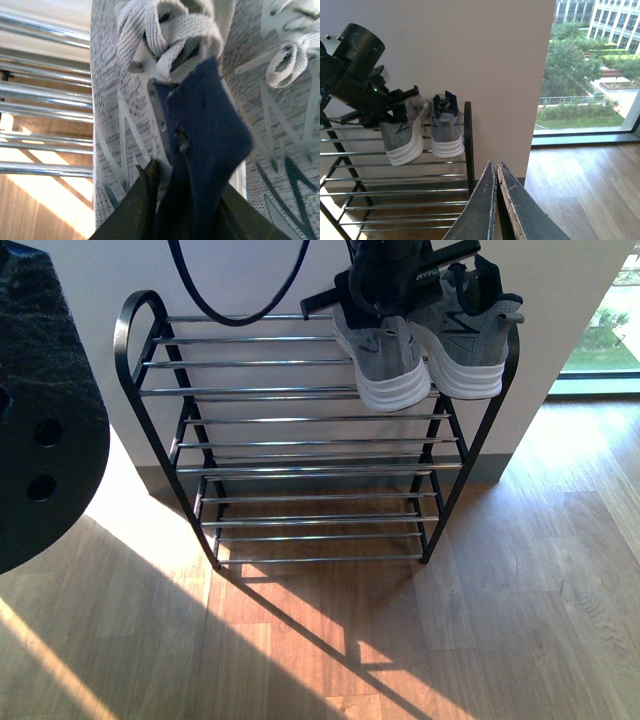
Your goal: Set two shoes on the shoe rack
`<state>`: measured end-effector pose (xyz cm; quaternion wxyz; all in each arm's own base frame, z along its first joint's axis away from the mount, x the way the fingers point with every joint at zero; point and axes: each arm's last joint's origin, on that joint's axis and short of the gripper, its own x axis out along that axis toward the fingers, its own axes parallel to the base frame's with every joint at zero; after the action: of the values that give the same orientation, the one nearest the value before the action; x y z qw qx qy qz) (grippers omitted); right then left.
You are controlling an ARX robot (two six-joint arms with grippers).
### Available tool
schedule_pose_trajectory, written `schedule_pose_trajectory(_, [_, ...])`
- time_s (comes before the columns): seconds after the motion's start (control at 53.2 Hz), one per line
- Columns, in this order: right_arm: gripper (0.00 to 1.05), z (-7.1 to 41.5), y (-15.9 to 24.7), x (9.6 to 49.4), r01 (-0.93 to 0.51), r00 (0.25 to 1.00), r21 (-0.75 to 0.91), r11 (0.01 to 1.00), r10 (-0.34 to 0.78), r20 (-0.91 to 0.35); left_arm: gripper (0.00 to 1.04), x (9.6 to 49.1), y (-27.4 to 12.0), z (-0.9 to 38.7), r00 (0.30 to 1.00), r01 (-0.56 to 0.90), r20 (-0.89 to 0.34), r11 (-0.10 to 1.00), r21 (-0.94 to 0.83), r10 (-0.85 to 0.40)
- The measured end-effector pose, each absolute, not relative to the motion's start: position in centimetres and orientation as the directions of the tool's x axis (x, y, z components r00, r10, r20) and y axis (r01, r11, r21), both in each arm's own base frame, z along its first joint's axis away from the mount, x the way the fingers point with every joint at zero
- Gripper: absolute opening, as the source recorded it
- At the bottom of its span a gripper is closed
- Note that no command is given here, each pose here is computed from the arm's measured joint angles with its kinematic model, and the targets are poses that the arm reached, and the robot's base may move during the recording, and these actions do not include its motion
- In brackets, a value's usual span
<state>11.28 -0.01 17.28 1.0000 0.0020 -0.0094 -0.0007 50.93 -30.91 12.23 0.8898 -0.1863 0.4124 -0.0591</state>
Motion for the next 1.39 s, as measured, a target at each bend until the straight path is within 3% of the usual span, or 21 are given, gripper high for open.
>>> schedule_pose_trajectory(0.414, [0.01, 16.8, 0.0, 10.2, -0.001, 1.000, 0.004, 1.000, 0.002, -0.014, 0.83, 51.3, -30.8, 14.1, 0.745, -0.009, -0.641, 0.958, -0.287, -0.185])
schedule_pose_trajectory(0.433, [0.01, 16.8, 0.0, 10.0, 0.003, 1.000, 0.004, 1.000, -0.003, -0.014, 0.92, 51.3, -30.9, 14.5, 0.756, -0.004, -0.629, 0.960, -0.281, -0.180])
schedule_pose_trajectory(0.47, [0.01, 16.9, 0.0, 9.8, 0.001, 1.000, 0.004, 1.000, -0.001, -0.001, 0.97, 51.3, -30.9, 15.1, 0.776, -0.007, -0.608, 0.962, -0.275, -0.168])
schedule_pose_trajectory(0.658, [0.01, 16.9, 0.0, 9.7, 0.001, 1.000, 0.004, 1.000, -0.002, 0.012, 0.95, 49.3, -30.2, 21.5, 0.901, 0.017, -0.413, 0.959, -0.282, -0.137])
schedule_pose_trajectory(0.809, [0.01, 17.0, 0.0, 9.7, 0.001, 1.000, 0.004, 1.000, -0.002, 0.014, 0.95, 43.9, -26.5, 27.3, 0.964, 0.003, -0.253, 0.956, -0.294, -0.081])
schedule_pose_trajectory(0.884, [0.01, 17.0, 0.0, 9.7, 0.001, 1.000, 0.004, 1.000, -0.002, 0.014, 0.95, 41.4, -24.3, 26.8, 0.967, -0.043, -0.255, 0.960, -0.275, -0.030])
schedule_pose_trajectory(1.035, [0.01, 17.0, 0.0, 9.7, 0.001, 1.000, 0.004, 1.000, -0.002, 0.014, 0.95, 36.7, -19.2, 21.9, 0.927, -0.194, -0.351, 0.969, -0.150, 0.131])
schedule_pose_trajectory(1.185, [0.01, 17.0, 0.0, 9.7, 0.001, 1.000, 0.004, 1.000, -0.002, 0.014, 0.95, 32.1, -15.9, 22.6, 0.919, -0.286, -0.315, 0.950, -0.121, 0.237])
schedule_pose_trajectory(1.298, [0.01, 17.0, 0.0, 9.7, 0.001, 1.000, 0.004, 1.000, -0.001, 0.014, 0.95, 30.7, -15.1, 23.2, 0.925, -0.293, -0.289, 0.947, -0.133, 0.245])
schedule_pose_trajectory(1.392, [0.01, 17.0, 0.0, 9.7, 0.001, 1.000, 0.004, 1.000, -0.001, 0.014, 0.82, 30.2, -14.0, 22.3, 0.983, -0.087, -0.173, 0.983, -0.162, 0.058])
